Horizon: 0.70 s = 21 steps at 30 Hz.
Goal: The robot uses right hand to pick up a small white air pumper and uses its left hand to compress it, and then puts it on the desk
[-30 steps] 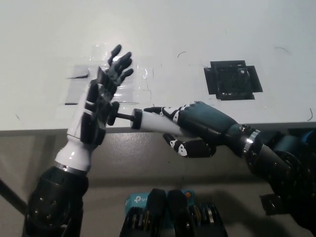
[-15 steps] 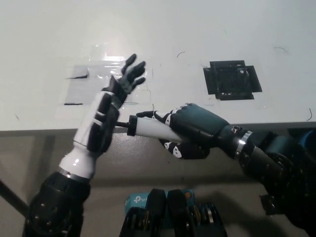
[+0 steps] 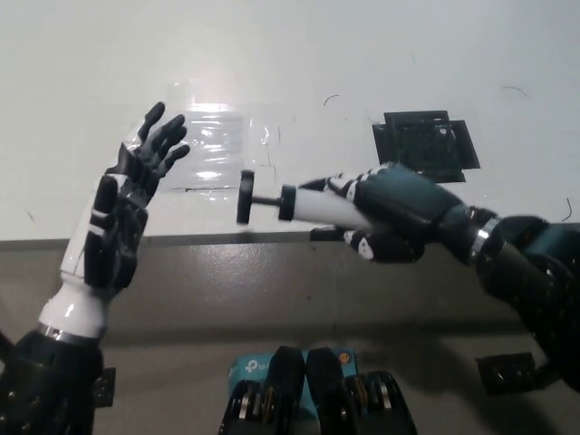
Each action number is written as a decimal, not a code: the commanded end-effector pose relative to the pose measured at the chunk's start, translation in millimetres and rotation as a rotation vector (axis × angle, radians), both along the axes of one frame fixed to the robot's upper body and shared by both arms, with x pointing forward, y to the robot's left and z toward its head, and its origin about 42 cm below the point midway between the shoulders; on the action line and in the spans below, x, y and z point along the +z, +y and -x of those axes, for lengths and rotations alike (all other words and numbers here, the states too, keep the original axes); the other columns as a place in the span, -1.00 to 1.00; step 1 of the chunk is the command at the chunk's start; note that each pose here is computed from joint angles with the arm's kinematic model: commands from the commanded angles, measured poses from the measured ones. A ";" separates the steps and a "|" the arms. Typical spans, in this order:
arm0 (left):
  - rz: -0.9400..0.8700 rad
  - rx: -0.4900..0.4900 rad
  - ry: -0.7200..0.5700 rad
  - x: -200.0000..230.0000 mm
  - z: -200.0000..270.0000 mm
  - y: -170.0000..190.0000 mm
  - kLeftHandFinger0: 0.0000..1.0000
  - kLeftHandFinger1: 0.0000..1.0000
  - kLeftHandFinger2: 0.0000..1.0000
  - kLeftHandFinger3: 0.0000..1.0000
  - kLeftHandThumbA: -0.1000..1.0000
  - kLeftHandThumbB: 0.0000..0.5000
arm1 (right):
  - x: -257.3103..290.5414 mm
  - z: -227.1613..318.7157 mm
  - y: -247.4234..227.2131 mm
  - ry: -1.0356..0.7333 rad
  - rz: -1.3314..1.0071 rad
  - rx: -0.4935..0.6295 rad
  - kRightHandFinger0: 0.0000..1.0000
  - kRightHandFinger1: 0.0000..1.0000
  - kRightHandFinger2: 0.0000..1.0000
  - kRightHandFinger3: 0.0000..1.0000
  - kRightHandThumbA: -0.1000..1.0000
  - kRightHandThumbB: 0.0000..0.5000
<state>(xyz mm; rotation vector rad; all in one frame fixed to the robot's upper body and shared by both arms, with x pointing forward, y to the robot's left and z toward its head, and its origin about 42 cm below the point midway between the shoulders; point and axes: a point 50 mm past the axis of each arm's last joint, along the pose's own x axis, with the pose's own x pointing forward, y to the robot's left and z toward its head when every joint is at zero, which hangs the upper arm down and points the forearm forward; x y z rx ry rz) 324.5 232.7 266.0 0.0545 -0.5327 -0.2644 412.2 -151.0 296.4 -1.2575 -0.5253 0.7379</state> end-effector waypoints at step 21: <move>-0.033 0.020 0.142 -95.3 104.2 8.7 1.00 1.00 1.00 1.00 1.00 -0.43 | 33.5 -144.6 -44.8 -0.088 0.072 -0.348 -0.78 0.22 0.78 0.91 -1.00 -0.42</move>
